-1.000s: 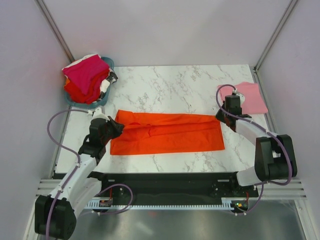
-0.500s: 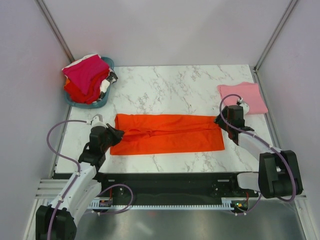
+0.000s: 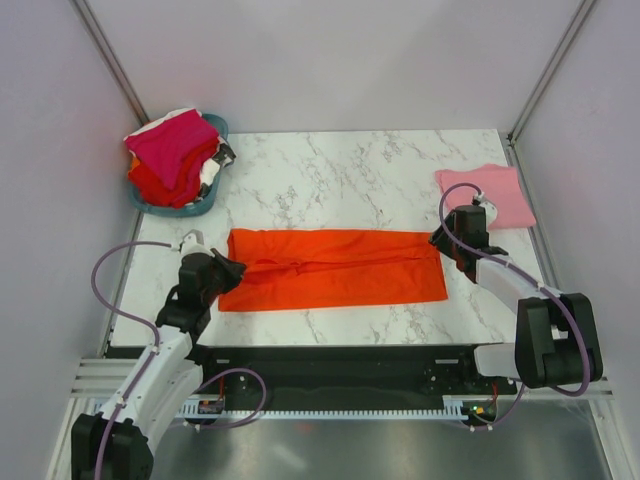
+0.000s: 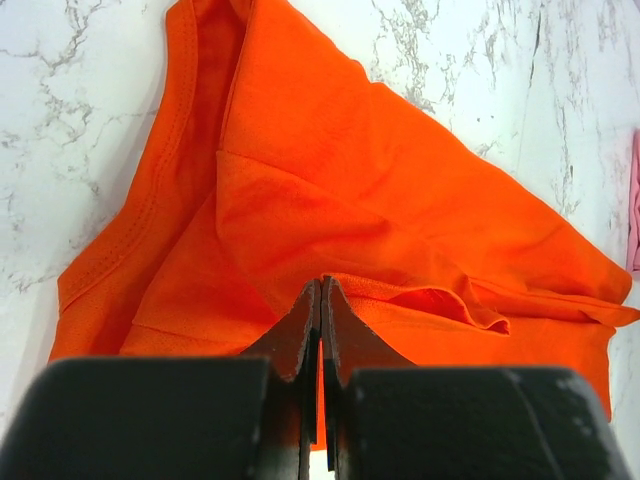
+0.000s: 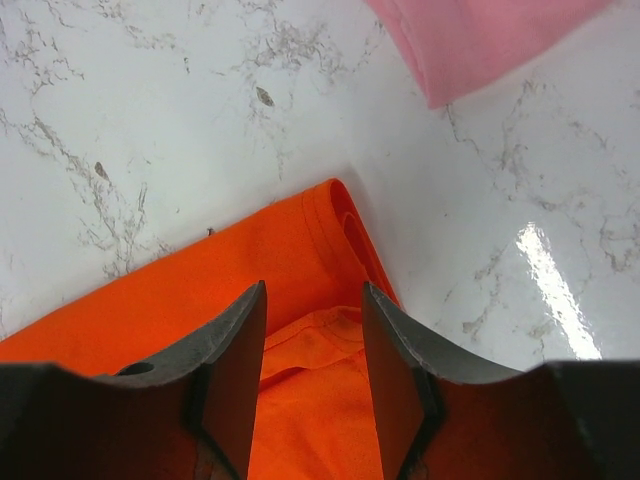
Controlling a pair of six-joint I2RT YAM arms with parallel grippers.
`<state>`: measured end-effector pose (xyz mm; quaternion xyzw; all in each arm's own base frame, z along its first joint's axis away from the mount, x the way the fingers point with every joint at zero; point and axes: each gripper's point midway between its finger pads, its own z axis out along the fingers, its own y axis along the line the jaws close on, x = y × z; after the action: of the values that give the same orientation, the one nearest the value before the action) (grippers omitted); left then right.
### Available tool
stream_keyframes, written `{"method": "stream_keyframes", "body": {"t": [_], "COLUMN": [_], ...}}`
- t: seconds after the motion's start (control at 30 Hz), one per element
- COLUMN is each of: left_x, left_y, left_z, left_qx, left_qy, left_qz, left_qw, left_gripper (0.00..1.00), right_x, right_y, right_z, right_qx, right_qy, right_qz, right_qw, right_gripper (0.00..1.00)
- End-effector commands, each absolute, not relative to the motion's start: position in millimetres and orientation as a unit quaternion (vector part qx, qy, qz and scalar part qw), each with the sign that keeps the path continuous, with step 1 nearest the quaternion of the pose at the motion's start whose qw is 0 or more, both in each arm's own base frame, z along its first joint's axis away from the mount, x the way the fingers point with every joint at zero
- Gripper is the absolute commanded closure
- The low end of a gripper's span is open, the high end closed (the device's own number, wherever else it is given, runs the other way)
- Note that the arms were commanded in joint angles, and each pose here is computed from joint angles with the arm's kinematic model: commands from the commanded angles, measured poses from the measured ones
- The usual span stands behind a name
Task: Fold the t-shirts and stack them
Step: Fold the tshirt
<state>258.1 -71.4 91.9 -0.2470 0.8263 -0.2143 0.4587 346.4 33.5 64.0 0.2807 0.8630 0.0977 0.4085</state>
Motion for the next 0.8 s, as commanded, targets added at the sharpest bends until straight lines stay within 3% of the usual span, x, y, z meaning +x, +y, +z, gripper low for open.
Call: {"method": "stream_keyframes", "body": {"t": [0.0, 0.13, 0.23, 0.77], "left_x": [266.5, 267.4, 268.4, 268.6], "left_y": [-69.8, -71.4, -72.0, -77.1], "left_z": [113.3, 115.5, 119.3, 124.5], "left_qx": [-0.250, -0.244, -0.241, -0.231], "left_qy": [0.812, 0.813, 0.811, 0.810], "left_qz": [-0.217, -0.219, -0.221, -0.234], "left_qw": [0.481, 0.481, 0.485, 0.485], "left_gripper": [0.98, 0.98, 0.98, 0.98], "right_x": [350.8, 340.5, 338.2, 341.2], "right_y": [37.0, 41.0, 40.1, 32.5], "right_z": [75.1, 74.2, 73.8, 78.9], "right_qx": [0.273, 0.268, 0.271, 0.370], "right_qy": [0.864, 0.872, 0.875, 0.884], "right_qz": [0.108, 0.114, 0.112, 0.056], "right_qw": [0.409, 0.394, 0.386, 0.279], "right_gripper": [0.49, 0.46, 0.36, 0.36]}}
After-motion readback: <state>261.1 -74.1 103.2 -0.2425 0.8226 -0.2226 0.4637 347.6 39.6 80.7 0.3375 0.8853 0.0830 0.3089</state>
